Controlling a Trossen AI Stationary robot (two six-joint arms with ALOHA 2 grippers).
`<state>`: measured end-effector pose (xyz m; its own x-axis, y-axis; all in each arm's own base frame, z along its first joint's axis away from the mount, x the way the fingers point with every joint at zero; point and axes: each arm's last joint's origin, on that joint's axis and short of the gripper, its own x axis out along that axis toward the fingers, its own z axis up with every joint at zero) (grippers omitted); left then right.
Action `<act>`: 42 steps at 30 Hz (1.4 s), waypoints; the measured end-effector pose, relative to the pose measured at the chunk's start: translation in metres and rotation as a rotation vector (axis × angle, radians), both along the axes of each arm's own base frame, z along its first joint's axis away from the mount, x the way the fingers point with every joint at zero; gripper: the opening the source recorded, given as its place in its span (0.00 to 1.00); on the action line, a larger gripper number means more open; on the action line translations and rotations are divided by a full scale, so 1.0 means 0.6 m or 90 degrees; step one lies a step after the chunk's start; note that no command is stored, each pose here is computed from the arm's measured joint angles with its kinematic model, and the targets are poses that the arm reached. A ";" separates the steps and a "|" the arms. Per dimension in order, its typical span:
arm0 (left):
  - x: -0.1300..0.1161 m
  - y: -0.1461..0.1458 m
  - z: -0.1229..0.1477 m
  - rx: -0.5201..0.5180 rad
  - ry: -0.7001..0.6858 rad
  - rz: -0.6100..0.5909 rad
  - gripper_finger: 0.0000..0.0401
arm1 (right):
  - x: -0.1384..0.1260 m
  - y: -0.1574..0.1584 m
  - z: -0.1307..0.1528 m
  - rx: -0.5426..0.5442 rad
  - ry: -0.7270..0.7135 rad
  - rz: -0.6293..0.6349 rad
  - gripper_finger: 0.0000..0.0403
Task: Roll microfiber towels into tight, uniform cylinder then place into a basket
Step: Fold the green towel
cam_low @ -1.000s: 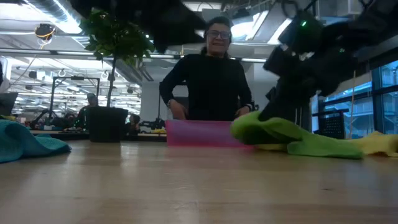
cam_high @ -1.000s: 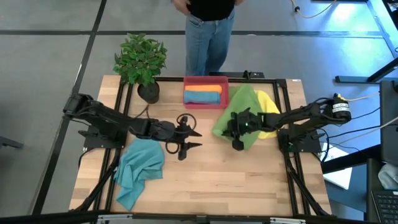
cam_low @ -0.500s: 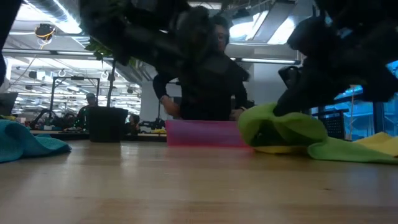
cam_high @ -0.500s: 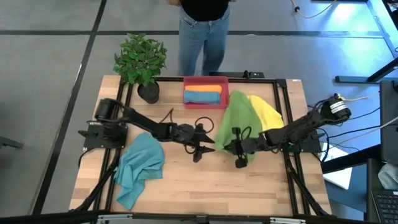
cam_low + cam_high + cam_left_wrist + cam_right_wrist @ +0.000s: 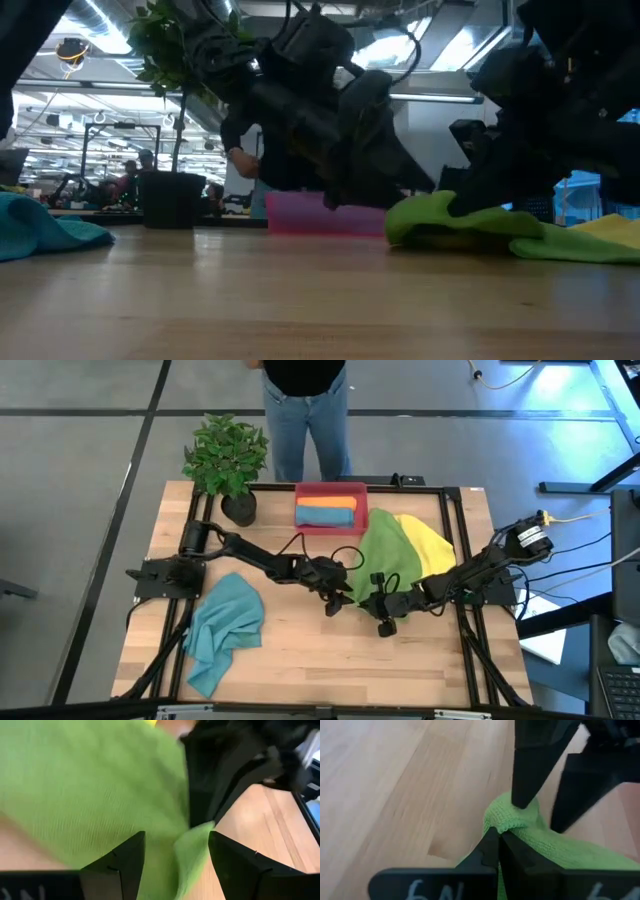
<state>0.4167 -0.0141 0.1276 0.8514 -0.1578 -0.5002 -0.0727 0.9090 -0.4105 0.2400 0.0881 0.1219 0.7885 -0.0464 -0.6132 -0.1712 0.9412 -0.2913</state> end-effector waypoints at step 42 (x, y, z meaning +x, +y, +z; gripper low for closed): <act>-0.010 -0.038 0.083 0.158 -0.127 -0.114 0.00 | -0.043 0.008 0.063 0.138 -0.018 -0.072 0.32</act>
<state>0.4107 -0.0366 0.1773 0.9064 -0.2071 -0.3682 0.1554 0.9739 -0.1652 0.2142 0.0931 0.1596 0.8030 -0.0053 -0.5959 -0.0551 0.9950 -0.0831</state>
